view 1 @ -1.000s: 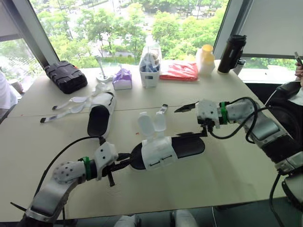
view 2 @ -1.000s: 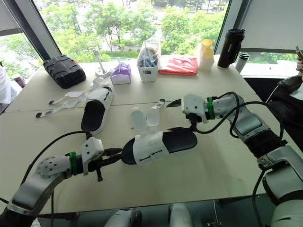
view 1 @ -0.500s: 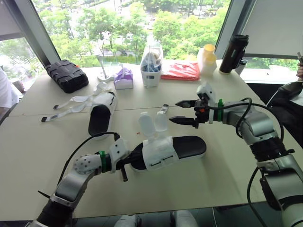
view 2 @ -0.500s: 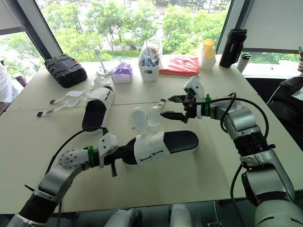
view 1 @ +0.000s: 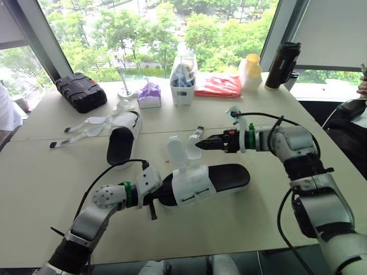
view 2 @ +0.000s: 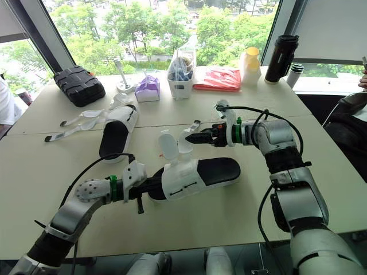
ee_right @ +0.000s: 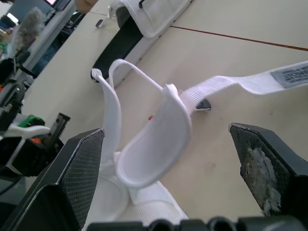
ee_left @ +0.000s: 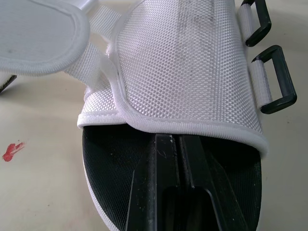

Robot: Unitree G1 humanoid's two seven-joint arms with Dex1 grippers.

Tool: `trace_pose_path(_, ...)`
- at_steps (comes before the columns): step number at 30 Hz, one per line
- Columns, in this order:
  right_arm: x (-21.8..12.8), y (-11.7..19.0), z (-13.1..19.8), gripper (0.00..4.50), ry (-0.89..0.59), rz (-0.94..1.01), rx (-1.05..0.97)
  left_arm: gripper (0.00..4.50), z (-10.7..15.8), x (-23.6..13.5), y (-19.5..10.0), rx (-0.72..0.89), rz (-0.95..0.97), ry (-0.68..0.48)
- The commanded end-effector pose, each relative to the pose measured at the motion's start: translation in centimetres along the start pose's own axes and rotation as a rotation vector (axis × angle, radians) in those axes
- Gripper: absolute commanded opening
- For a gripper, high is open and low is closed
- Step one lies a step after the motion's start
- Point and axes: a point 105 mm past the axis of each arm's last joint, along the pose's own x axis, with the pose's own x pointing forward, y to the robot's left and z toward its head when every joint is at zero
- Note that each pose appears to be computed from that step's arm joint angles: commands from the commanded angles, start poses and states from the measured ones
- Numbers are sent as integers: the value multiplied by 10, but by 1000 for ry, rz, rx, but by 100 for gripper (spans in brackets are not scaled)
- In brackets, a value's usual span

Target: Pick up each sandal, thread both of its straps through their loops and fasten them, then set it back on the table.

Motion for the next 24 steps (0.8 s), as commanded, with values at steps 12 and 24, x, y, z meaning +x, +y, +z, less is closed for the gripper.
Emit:
trace_pose_path(12,34,-5,19,450,-47,-19,198,6,-7,6,-14,-9,-43,33)
trace_pose_path(24,51,-24,20,450,-159,-135,240,6,-9,7,-19,4,-49,48)
